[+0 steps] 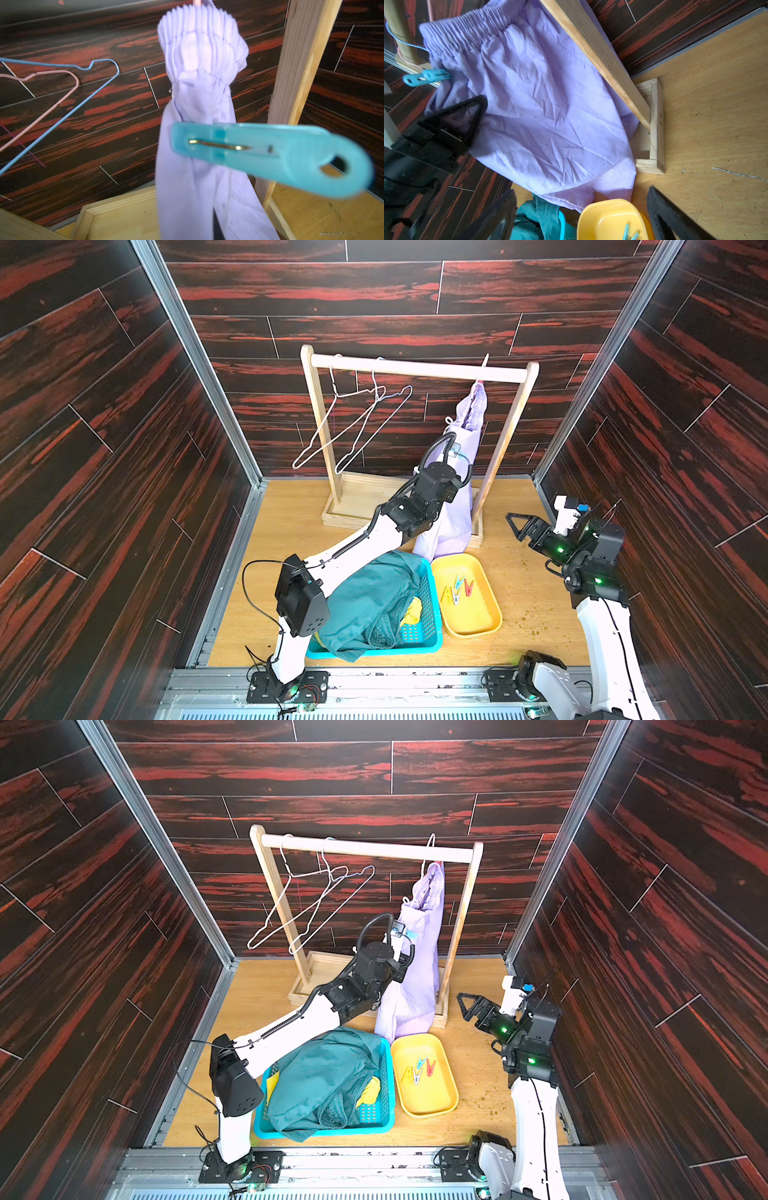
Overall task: Remove the clothespins securing shorts to the hanger
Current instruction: Pick up the hanger from the clothesline.
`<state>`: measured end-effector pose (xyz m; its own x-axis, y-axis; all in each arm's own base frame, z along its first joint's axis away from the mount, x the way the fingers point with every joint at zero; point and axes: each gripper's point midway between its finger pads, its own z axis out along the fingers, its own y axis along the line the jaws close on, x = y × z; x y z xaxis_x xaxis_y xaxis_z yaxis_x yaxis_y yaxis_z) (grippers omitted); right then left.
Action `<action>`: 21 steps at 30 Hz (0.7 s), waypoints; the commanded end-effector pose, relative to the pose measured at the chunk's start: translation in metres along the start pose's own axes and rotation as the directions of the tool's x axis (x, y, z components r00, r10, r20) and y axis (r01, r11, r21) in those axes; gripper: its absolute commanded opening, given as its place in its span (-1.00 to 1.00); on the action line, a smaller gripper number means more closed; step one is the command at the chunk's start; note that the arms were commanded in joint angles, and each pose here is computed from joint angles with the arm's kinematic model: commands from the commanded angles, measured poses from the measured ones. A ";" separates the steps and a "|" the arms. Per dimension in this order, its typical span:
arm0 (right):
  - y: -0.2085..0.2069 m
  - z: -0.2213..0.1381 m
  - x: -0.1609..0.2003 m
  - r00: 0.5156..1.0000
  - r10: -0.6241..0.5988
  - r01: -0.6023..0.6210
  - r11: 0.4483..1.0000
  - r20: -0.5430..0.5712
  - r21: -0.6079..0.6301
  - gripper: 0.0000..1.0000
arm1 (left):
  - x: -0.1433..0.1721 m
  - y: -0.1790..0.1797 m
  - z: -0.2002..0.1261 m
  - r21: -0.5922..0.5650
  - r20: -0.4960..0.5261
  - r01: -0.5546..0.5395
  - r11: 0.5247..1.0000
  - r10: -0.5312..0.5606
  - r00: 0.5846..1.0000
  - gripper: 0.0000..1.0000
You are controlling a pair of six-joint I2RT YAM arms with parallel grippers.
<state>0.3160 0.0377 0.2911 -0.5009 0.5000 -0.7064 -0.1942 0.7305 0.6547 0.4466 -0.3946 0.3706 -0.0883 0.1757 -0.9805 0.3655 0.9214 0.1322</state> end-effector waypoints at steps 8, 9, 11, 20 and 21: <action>0.003 0.001 -0.007 1.000 -0.006 0.006 1.000 0.000 -0.009 0.97 | -0.059 0.037 -0.055 -0.016 0.216 0.054 0.998 -0.050 0.975 -1.00; 0.003 0.001 -0.007 1.000 -0.004 0.004 1.000 0.001 -0.012 0.97 | -0.063 0.041 -0.063 -0.014 0.235 0.057 0.998 -0.052 0.971 -1.00; 0.004 0.002 -0.007 1.000 0.001 -0.002 1.000 -0.002 -0.016 0.97 | -0.058 0.041 -0.067 -0.009 0.238 0.044 0.999 -0.041 0.970 -1.00; 0.004 0.002 -0.007 1.000 0.000 0.000 1.000 -0.007 -0.014 0.97 | -0.071 0.036 -0.070 0.024 0.281 0.025 0.999 -0.031 0.959 -1.00; 0.004 0.001 -0.007 1.000 -0.002 0.002 1.000 -0.006 -0.010 0.97 | -0.075 0.036 -0.071 0.029 0.293 0.029 0.999 -0.037 0.955 -1.00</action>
<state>0.3207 0.0376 0.2839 -0.5239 0.5036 -0.6869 -0.1811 0.7222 0.6676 0.4172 -0.3546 0.3752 0.0024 0.1984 -0.9801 0.3778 0.9073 0.1846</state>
